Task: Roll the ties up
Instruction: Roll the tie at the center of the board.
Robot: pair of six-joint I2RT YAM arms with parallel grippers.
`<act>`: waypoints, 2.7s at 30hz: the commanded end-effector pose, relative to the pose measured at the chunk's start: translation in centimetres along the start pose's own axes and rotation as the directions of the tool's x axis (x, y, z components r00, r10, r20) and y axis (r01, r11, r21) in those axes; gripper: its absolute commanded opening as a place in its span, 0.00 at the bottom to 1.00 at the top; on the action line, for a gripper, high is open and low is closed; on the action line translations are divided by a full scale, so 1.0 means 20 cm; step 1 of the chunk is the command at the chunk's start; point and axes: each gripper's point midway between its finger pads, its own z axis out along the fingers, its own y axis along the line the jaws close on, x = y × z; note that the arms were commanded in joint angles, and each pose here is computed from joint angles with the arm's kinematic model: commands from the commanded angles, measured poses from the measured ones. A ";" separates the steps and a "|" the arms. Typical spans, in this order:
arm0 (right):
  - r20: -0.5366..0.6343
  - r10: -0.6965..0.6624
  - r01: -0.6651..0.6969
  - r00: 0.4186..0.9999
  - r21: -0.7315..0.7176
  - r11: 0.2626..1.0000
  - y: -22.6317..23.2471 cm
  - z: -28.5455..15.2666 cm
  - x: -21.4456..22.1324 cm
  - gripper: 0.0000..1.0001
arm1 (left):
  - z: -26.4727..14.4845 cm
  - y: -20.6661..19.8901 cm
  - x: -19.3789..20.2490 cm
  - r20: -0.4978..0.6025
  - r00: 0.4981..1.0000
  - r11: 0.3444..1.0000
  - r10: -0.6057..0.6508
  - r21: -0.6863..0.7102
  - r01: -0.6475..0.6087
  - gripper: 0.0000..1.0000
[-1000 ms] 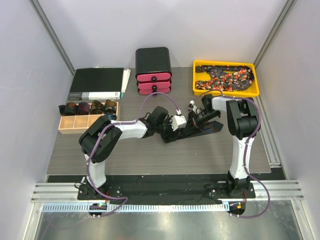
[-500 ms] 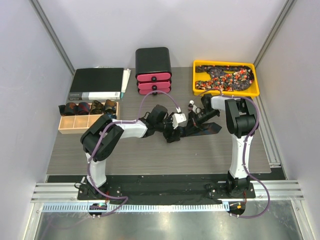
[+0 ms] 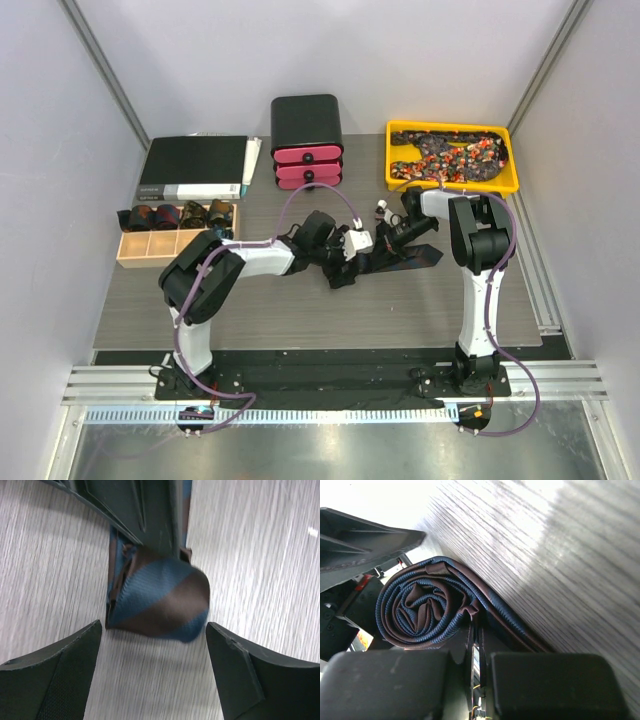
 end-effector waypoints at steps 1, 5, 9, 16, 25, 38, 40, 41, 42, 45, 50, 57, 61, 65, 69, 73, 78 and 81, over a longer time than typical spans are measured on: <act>-0.033 0.056 -0.047 0.998 0.210 0.976 -0.29 0.08 0.02 0.01 | -0.10 0.01 -0.12 -0.003 0.987 0.987 0.162 0.007 -0.162 0.86; -0.036 0.056 -0.047 0.998 0.209 0.977 -0.29 0.08 0.02 0.01 | -0.09 0.01 -0.14 0.000 0.974 0.974 0.224 0.044 -0.224 0.88; -0.038 0.058 -0.049 0.998 0.203 0.978 -0.28 0.08 0.03 0.01 | -0.05 0.03 -0.17 0.011 0.968 0.967 0.250 0.049 -0.250 0.88; -0.046 0.057 -0.047 0.997 0.198 0.979 -0.27 0.09 0.03 0.01 | 0.04 0.03 -0.25 0.041 0.957 0.954 0.286 0.086 -0.288 0.88; -0.046 0.059 -0.049 0.997 0.188 0.981 -0.26 0.09 0.03 0.02 | 0.13 0.02 -0.10 -0.103 0.971 0.973 0.215 0.111 -0.204 0.66; 0.021 -0.084 0.083 0.996 0.029 0.996 0.06 -0.16 0.01 0.29 | 0.06 -0.05 0.08 -0.252 0.964 0.991 0.084 0.123 -0.054 0.02; 0.049 -0.116 0.117 0.992 -0.002 0.993 0.12 -0.21 -0.01 0.30 | 0.05 -0.07 0.11 -0.261 0.962 0.990 0.083 0.132 -0.050 0.01; 0.066 -0.125 0.126 0.990 -0.007 0.992 0.13 -0.23 -0.03 0.30 | 0.05 -0.08 0.13 -0.265 0.961 0.989 0.084 0.138 -0.049 0.01; 0.073 -0.129 0.131 0.989 -0.012 0.991 0.14 -0.24 -0.04 0.30 | 0.05 -0.08 0.15 -0.273 0.958 0.989 0.085 0.141 -0.047 0.01; 0.086 -0.133 0.135 0.987 -0.011 0.991 0.13 -0.24 -0.10 0.30 | 0.05 -0.09 0.17 -0.280 0.956 0.988 0.083 0.151 -0.042 0.01; 0.080 -0.096 0.091 0.992 0.065 0.994 0.01 -0.20 -0.12 0.29 | 0.04 -0.08 0.18 -0.284 0.956 0.989 0.075 0.144 -0.035 0.00; 0.038 -0.053 0.041 0.998 0.252 0.967 -0.24 -0.15 -0.08 0.26 | 0.00 -0.05 0.11 -0.220 0.975 0.993 -0.014 0.111 0.039 0.01; 0.016 -0.032 0.025 0.999 0.304 0.952 -0.32 -0.13 -0.04 0.23 | -0.04 0.02 -0.06 -0.090 0.992 0.996 -0.089 0.019 0.091 0.01; 0.011 -0.022 0.018 1.000 0.331 0.943 -0.36 -0.13 -0.04 0.23 | -0.09 0.01 -0.12 -0.015 0.991 0.991 -0.135 -0.010 0.135 0.00; 0.020 -0.025 0.017 0.999 0.333 0.943 -0.36 -0.13 -0.06 0.23 | -0.07 0.01 -0.02 -0.107 0.986 0.991 -0.131 -0.022 0.130 0.00; 0.019 -0.035 0.027 0.999 0.300 0.954 -0.32 -0.14 -0.06 0.22 | -0.04 -0.01 0.13 -0.236 0.964 0.993 -0.118 -0.009 0.119 0.01; 0.052 -0.068 0.061 0.996 0.120 0.991 -0.09 -0.15 -0.05 0.32 | -0.02 -0.04 0.25 -0.343 0.933 0.994 -0.108 -0.024 0.106 0.05; 0.097 -0.076 0.076 0.992 0.004 0.997 0.07 -0.19 -0.06 0.41 | -0.01 -0.05 0.29 -0.366 0.925 0.994 -0.107 -0.022 0.106 0.06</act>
